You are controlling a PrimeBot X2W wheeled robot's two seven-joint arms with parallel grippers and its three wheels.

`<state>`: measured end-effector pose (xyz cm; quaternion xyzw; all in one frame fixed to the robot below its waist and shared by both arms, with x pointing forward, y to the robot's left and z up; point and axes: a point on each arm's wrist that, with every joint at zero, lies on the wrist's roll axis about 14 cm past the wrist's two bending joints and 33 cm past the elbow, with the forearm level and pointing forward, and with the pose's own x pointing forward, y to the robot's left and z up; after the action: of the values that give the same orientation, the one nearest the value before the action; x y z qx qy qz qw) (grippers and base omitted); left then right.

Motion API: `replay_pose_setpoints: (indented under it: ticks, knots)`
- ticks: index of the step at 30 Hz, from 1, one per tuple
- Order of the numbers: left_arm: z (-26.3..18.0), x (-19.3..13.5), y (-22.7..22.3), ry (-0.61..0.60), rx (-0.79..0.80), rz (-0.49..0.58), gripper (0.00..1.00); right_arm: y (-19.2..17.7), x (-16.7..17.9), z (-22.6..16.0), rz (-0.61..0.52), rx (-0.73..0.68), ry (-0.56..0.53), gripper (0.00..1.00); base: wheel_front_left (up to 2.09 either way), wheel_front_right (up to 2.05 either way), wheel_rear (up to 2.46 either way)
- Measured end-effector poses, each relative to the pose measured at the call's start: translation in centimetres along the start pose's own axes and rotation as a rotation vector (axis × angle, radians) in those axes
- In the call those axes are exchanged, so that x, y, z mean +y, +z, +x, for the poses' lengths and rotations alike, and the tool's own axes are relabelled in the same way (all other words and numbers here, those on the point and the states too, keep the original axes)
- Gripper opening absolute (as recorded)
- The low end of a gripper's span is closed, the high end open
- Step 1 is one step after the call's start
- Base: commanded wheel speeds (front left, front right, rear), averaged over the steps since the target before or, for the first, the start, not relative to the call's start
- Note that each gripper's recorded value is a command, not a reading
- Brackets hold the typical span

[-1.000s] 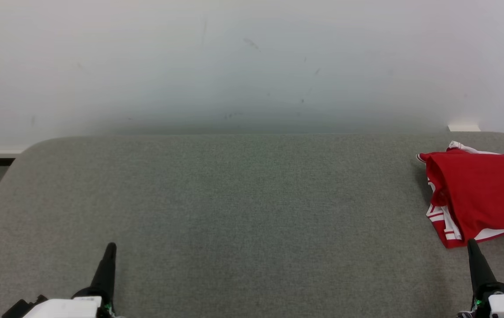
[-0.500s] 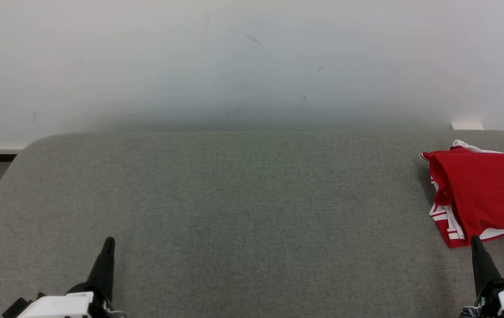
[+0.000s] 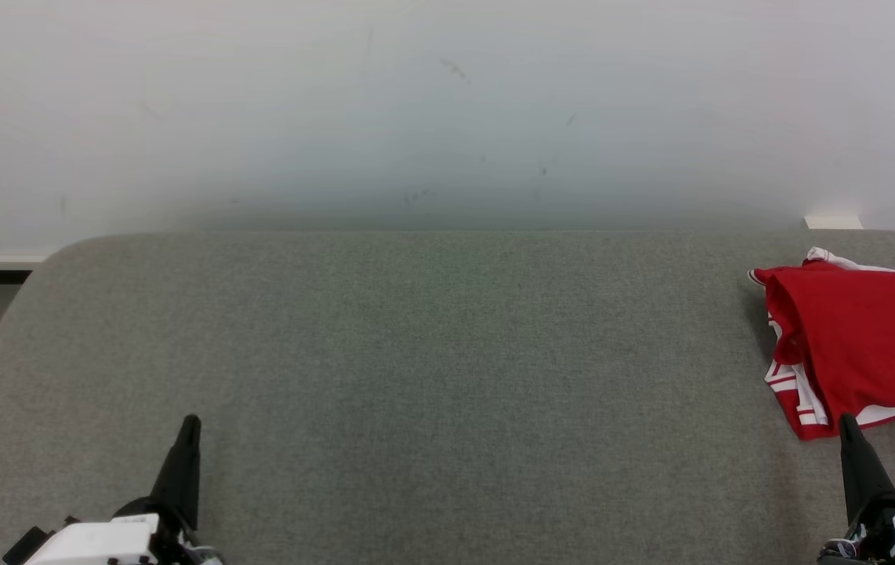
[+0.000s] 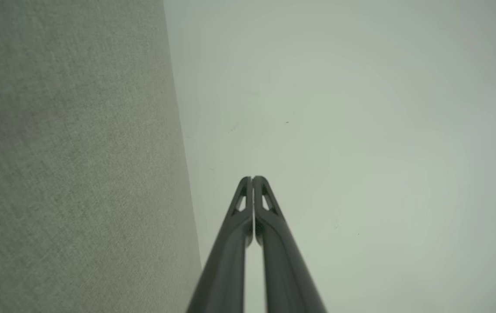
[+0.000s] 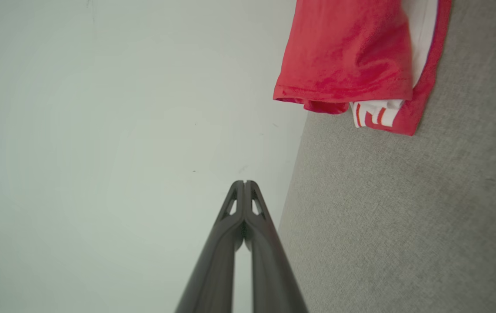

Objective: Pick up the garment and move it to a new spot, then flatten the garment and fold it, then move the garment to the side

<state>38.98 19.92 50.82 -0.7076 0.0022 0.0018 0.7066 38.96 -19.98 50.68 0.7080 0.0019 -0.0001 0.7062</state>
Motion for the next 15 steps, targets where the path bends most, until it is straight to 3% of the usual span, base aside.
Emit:
replay_pose_setpoints:
  ticks: [15]
  knots:
    - [0.0,-0.01,0.0,0.0,0.0,0.0,0.0,0.0,0.02,0.0,0.0,0.0,0.0,0.0,0.0,0.0,0.0]
